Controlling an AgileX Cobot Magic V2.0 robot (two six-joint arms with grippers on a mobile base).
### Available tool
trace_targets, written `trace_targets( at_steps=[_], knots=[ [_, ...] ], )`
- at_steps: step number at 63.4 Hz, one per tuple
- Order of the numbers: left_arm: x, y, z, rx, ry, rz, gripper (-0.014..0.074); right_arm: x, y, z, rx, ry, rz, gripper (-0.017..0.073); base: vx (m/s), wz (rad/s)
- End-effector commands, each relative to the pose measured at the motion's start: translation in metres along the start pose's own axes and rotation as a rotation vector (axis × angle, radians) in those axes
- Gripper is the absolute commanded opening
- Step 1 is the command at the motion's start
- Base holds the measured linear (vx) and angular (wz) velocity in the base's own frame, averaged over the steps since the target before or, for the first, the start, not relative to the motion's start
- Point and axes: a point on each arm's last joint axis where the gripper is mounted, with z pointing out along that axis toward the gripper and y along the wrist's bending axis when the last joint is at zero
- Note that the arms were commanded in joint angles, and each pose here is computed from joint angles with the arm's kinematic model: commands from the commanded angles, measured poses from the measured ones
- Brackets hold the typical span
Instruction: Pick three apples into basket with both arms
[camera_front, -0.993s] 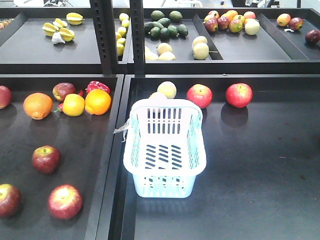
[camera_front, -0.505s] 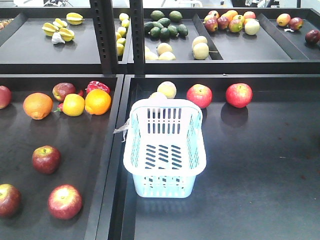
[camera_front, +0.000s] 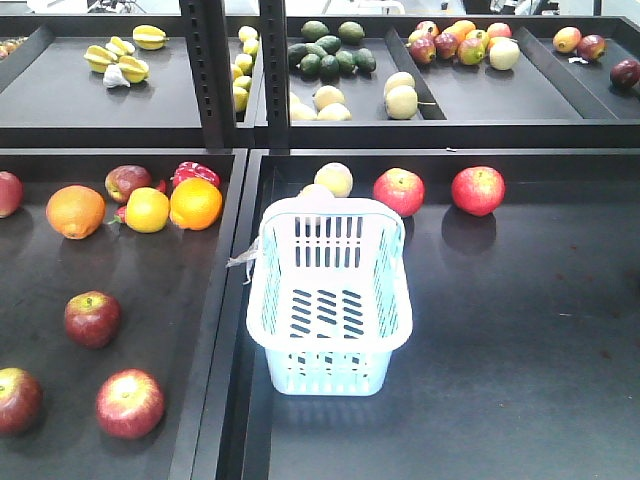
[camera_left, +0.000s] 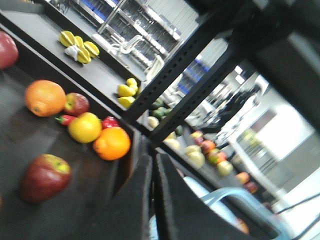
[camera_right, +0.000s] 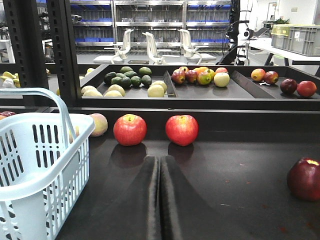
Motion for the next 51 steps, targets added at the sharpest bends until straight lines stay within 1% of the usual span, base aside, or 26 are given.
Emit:
trace_targets(
  at_steps=[1, 2, 3, 4, 5, 6, 10, 11, 12, 15, 17, 19, 20, 24, 25, 26, 27, 28, 31, 32, 35, 36, 41, 42, 44, 51],
  knots=[
    [-0.006, 0.0, -0.001, 0.036, -0.09, -0.184, -0.0006, -0.003, 0.0, 0.0, 0.005, -0.07, -0.013, -0.0005, 0.0, 0.0],
    [-0.007, 0.0, -0.001, 0.039, -0.097, -0.246, -0.0006, -0.003, 0.0, 0.0, 0.005, -0.07, -0.013, -0.0005, 0.0, 0.0],
    [-0.007, 0.0, -0.001, 0.042, -0.103, -0.292, -0.0006, -0.003, 0.0, 0.0, 0.005, -0.07, -0.013, -0.0005, 0.0, 0.0],
    [-0.008, 0.0, -0.001, 0.045, -0.108, -0.365, -0.0006, -0.003, 0.0, 0.0, 0.005, -0.07, -0.013, -0.0005, 0.0, 0.0],
    [-0.008, 0.001, -0.001, 0.047, -0.115, -0.416, -0.0006, -0.003, 0.0, 0.0, 0.005, -0.07, -0.013, -0.0005, 0.0, 0.0],
    [-0.009, 0.001, -0.001, 0.049, -0.118, -0.499, -0.0006, -0.003, 0.0, 0.0, 0.005, -0.07, -0.013, -0.0005, 0.0, 0.0],
    [-0.01, 0.002, -0.002, 0.056, -0.135, -0.731, -0.0006, -0.003, 0.0, 0.0, 0.005, -0.07, -0.013, -0.0005, 0.0, 0.0],
    [-0.011, 0.002, -0.002, 0.059, -0.136, -0.803, -0.0006, -0.003, 0.0, 0.0, 0.005, -0.07, -0.013, -0.0005, 0.0, 0.0],
    [-0.012, 0.001, -0.002, 0.063, -0.137, -0.843, -0.0006, -0.003, 0.0, 0.0, 0.005, -0.07, -0.013, -0.0005, 0.0, 0.0],
    [-0.016, -0.003, -0.003, 0.082, -0.138, -0.933, -0.0006, -0.003, 0.0, 0.0, 0.005, -0.07, -0.013, -0.0005, 0.0, 0.0],
    [-0.022, -0.011, -0.004, 0.108, -0.135, -0.952, -0.0006, -0.003, 0.0, 0.0, 0.005, -0.07, -0.013, -0.0005, 0.0, 0.0],
    [-0.028, -0.018, -0.006, 0.134, -0.133, -0.941, -0.0006, -0.003, 0.0, 0.0, 0.005, -0.07, -0.013, -0.0005, 0.0, 0.0],
    [-0.031, -0.022, -0.007, 0.149, -0.133, -0.928, -0.0006, -0.003, 0.0, 0.0, 0.005, -0.07, -0.013, -0.0005, 0.0, 0.0],
    [-0.048, -0.042, -0.014, 0.218, -0.142, -0.824, -0.0006, -0.003, 0.0, 0.0, 0.005, -0.07, -0.013, -0.0005, 0.0, 0.0],
    [-0.054, -0.049, -0.017, 0.242, -0.153, -0.792, -0.0006, -0.003, 0.0, 0.0, 0.005, -0.07, -0.013, -0.0005, 0.0, 0.0],
    [-0.058, -0.054, -0.019, 0.255, -0.163, -0.744, -0.0006, -0.003, 0.0, 0.0, 0.005, -0.07, -0.013, -0.0005, 0.0, 0.0],
    [-0.064, -0.06, -0.022, 0.276, -0.176, -0.708, -0.0006, -0.003, 0.0, 0.0, 0.005, -0.07, -0.013, -0.0005, 0.0, 0.0],
    [-0.068, -0.064, -0.024, 0.284, -0.189, -0.654, -0.0006, -0.003, 0.0, 0.0, 0.005, -0.07, -0.013, -0.0005, 0.0, 0.0],
    [-0.079, -0.076, -0.028, 0.309, -0.214, -0.555, -0.0006, -0.003, 0.0, 0.0, 0.005, -0.07, -0.013, -0.0005, 0.0, 0.0],
    [-0.084, -0.082, -0.031, 0.321, -0.224, -0.509, -0.0006, -0.003, 0.0, 0.0, 0.005, -0.07, -0.013, -0.0005, 0.0, 0.0],
    [-0.094, -0.095, -0.033, 0.338, -0.228, -0.424, -0.0006, -0.003, 0.0, 0.0, 0.005, -0.07, -0.013, -0.0005, 0.0, 0.0],
    [-0.096, -0.099, -0.034, 0.338, -0.227, -0.383, -0.0006, -0.003, 0.0, 0.0, 0.005, -0.07, -0.013, -0.0005, 0.0, 0.0],
    [-0.105, -0.115, -0.028, 0.336, -0.174, -0.273, -0.0006, -0.003, 0.0, 0.0, 0.005, -0.07, -0.013, -0.0005, 0.0, 0.0],
    [-0.107, -0.12, -0.026, 0.334, -0.162, -0.242, -0.0006, -0.003, 0.0, 0.0, 0.005, -0.07, -0.013, -0.0005, 0.0, 0.0],
    [-0.111, -0.128, -0.023, 0.34, -0.127, -0.21, -0.0006, -0.003, 0.0, 0.0, 0.005, -0.07, -0.013, -0.0005, 0.0, 0.0],
    [-0.12, -0.151, -0.004, 0.336, -0.01, -0.057, -0.0008, -0.003, 0.0, 0.0, 0.005, -0.07, -0.013, -0.0005, 0.0, 0.0]
  ],
)
